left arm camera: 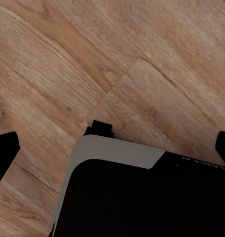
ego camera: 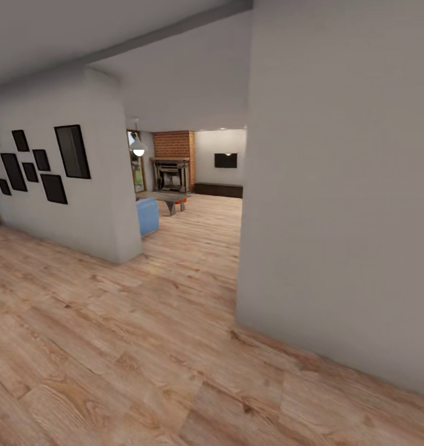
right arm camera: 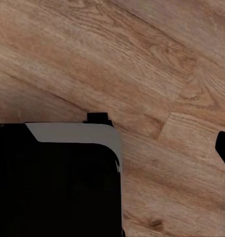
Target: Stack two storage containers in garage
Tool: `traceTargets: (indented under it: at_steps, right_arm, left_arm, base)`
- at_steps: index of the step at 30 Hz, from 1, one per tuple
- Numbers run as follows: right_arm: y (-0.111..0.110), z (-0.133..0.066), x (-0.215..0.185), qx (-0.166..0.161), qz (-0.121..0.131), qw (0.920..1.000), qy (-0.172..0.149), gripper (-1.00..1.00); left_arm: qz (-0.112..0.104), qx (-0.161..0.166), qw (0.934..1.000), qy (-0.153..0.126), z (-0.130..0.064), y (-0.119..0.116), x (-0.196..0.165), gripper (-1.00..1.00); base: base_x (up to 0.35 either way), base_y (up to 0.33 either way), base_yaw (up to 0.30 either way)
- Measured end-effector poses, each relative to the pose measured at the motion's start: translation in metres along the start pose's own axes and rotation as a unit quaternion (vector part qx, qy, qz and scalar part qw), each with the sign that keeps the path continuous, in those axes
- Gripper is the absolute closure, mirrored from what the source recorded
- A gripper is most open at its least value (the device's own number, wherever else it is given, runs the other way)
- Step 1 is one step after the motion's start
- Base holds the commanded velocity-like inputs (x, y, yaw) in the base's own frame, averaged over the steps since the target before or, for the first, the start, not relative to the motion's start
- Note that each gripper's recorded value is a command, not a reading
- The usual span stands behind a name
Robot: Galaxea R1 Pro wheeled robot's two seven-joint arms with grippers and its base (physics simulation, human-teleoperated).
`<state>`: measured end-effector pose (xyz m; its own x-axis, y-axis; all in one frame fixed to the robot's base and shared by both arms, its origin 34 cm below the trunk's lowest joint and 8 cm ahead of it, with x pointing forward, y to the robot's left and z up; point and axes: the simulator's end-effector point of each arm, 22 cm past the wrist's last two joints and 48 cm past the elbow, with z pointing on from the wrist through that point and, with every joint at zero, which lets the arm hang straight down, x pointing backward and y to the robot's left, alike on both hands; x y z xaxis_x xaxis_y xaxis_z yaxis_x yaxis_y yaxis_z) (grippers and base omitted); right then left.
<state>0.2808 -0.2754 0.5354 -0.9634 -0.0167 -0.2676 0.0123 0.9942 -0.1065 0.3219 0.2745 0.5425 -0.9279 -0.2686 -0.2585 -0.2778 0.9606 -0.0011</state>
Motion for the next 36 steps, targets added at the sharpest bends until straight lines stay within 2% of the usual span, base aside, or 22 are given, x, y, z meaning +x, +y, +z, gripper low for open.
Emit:
traceTargets:
  at_steps: [27,31,36]
  right_arm:
    - [-0.0008,0.0001,0.0000,0.001,0.001,1.0000,0.000,-1.00]
    - [-0.0013,0.0001,-0.0008,0.001,0.006,1.0000,-0.002,-1.00]
    - [-0.0003,0.0001,-0.0017,-0.001,-0.002,1.0000,-0.004,-1.00]
  left_arm:
    - [0.000,0.000,1.0000,0.000,0.0000,0.0000,0.0000,-1.00]
    - [0.000,0.001,1.0000,0.000,-0.0001,-0.0014,0.0003,-1.00]
    - [0.000,0.000,1.0000,0.000,-0.0001,-0.0019,0.0005,-1.00]
  base:
    - [0.324,0.000,0.277]
    - [0.324,0.000,0.103]
    - [0.324,0.000,0.012]
